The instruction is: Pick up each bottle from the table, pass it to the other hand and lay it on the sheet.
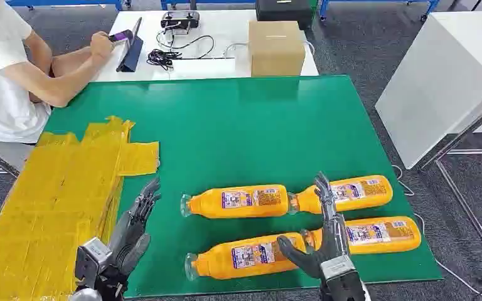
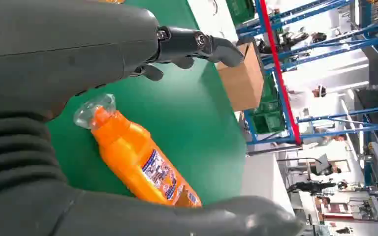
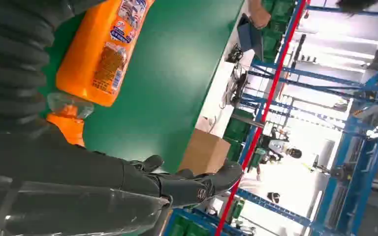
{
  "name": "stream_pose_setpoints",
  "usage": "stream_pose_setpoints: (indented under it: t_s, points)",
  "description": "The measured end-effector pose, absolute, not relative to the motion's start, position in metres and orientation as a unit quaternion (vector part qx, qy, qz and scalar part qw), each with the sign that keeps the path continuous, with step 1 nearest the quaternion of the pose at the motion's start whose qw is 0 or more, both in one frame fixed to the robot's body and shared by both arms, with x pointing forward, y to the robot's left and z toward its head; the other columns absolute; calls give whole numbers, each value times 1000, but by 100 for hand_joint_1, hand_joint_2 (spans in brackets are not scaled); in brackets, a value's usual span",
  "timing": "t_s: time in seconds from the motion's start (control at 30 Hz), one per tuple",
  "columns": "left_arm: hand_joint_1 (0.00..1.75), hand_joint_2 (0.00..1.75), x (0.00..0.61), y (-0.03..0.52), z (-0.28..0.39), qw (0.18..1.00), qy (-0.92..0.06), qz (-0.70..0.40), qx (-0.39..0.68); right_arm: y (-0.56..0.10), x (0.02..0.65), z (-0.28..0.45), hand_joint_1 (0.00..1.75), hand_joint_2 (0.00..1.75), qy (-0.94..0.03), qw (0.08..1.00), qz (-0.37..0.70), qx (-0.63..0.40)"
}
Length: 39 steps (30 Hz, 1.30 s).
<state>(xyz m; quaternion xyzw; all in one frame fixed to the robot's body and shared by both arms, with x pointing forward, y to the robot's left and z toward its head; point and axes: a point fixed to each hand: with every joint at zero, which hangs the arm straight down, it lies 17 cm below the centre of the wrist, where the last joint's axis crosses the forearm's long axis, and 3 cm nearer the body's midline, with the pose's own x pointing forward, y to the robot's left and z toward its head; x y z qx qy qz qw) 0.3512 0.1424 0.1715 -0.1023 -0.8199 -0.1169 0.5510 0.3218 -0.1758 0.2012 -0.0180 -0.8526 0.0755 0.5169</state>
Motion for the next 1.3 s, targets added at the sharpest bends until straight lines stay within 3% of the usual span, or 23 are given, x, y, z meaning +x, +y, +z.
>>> stream_pose_setpoints:
  t_s: [0.03,0.23,0.27,0.3,0.33,0.37,0.4,0.43,0.5,0.53,1.3]
  points:
    - [0,175,351,142,171,551,-820,-117,-102,-176,322,201,0,175,-853,517,75,-18]
    - [0,175,351,142,171,551,-820,-117,-102,-176,322,201,0,175,-853,517,75,-18]
    - [23,175,351,142,171,551,-820,-117,-102,-176,322,201,0,175,-853,517,75,-18]
    - [161,175,351,142,171,551,-820,-117,-102,-176,322,201,14,175,-853,517,75,-18]
    - [175,175,351,142,171,551,-820,-117,-102,-176,322,201,61,175,-853,517,75,-18]
    - [175,175,351,142,171,551,-820,-117,-102,-176,322,201,98,175,-853,517,75,-18]
    - [175,175,351,142,171,551,-820,-117,-102,-176,322,201,98,175,-853,517,75,-18]
    - [175,175,351,142,171,551,-820,-117,-102,-176,322,201,126,175,-853,517,75,-18]
    - [175,175,351,142,171,551,-820,-117,-102,-176,322,201,150,175,-853,517,75,-18]
    - [175,175,351,142,171,551,-820,-117,-102,-176,322,201,171,175,-853,517,75,-18]
    - [175,175,351,142,171,551,-820,-117,-102,-176,322,201,175,175,-853,517,75,-18]
